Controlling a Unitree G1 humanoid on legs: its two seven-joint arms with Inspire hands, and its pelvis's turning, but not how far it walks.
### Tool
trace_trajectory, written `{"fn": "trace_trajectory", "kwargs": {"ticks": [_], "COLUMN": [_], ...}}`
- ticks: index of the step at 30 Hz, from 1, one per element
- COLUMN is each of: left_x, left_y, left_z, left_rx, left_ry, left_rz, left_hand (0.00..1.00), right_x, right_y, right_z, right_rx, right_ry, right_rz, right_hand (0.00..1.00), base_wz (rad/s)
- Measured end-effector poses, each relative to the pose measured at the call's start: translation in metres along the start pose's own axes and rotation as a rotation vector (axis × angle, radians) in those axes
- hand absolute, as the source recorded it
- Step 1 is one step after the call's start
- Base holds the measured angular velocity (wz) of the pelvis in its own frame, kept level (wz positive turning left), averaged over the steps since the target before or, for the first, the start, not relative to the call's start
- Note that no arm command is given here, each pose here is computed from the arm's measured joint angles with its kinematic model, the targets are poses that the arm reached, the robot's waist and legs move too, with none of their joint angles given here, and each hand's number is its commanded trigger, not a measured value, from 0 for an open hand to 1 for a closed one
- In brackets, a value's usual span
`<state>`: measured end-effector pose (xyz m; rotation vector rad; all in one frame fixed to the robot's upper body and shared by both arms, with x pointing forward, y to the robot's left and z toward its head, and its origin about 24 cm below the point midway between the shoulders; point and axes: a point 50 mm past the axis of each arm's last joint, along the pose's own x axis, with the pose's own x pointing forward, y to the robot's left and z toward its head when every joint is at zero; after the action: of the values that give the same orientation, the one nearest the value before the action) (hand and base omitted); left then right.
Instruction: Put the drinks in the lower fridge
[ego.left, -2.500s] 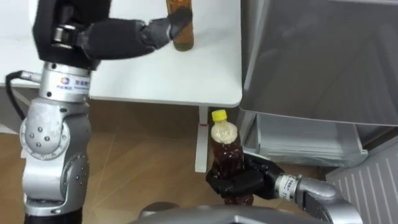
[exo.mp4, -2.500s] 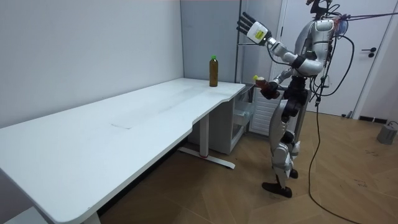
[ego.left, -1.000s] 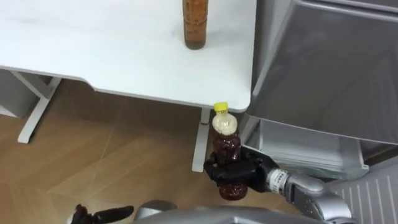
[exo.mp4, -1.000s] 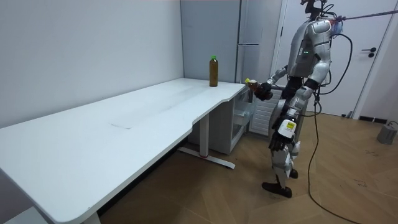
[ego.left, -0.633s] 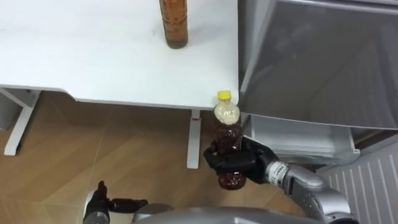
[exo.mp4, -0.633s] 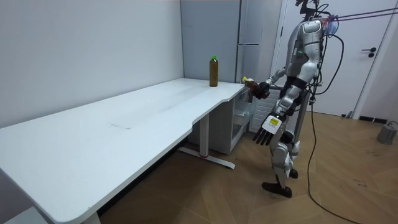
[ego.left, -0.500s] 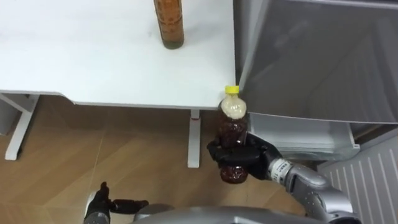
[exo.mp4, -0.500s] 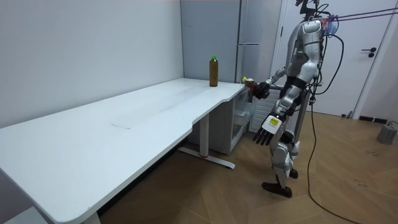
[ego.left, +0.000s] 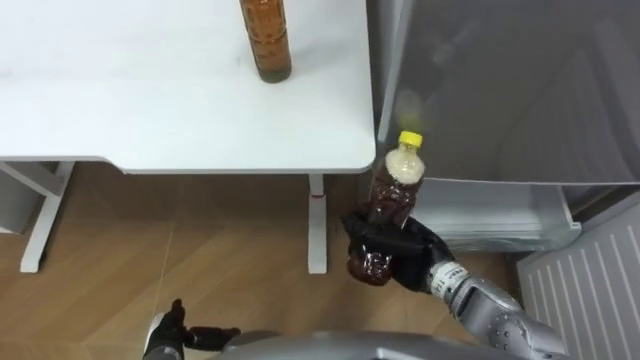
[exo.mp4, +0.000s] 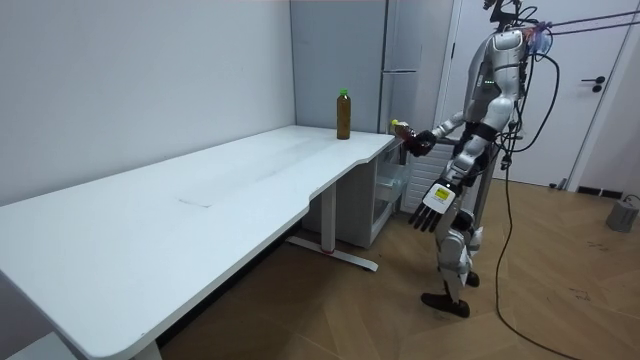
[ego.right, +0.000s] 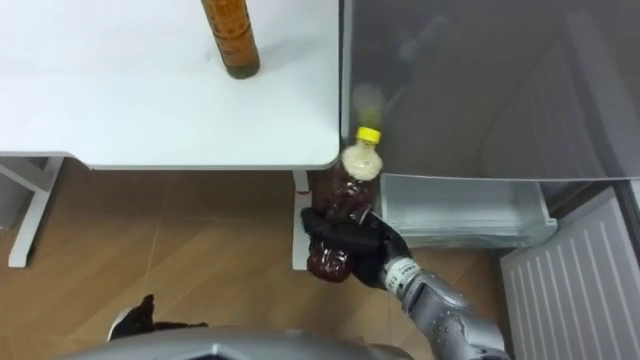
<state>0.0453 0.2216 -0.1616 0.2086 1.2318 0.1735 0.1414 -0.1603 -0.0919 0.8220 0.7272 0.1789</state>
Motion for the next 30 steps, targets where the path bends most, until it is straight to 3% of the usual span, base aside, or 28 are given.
{"fn": "trace_trajectory", "kwargs": {"ticks": [6,12,23,30], "left_x": [0.0,-0.003,-0.005,-0.008], "left_y": [-0.002,-0.003,-0.001,-0.001], "left_z": [-0.001,-0.013,-0.021,-0.038], "left_rx": [-0.003,-0.003,0.079,0.139], "left_ry": [0.005,0.037,0.067,0.151], "left_rz": [0.003,0.018,0.022,0.013], "left_hand": [0.0,0.0,0.0,0.0], "right_x": [-0.004,-0.006,-0.007,-0.008], "right_y": [-0.008,-0.014,-0.022,-0.025], "right_z": [0.023,0.03,0.027,0.03], "right_rx": [0.32,0.486,0.632,0.682], "right_ry": [-0.22,-0.332,-0.378,-0.406], "right_rz": [-0.067,-0.136,-0.249,-0.275], "right_hand": [1.0,1.0,1.0,1.0], "base_wz": [-0.06,-0.02,-0.02,0.0]}}
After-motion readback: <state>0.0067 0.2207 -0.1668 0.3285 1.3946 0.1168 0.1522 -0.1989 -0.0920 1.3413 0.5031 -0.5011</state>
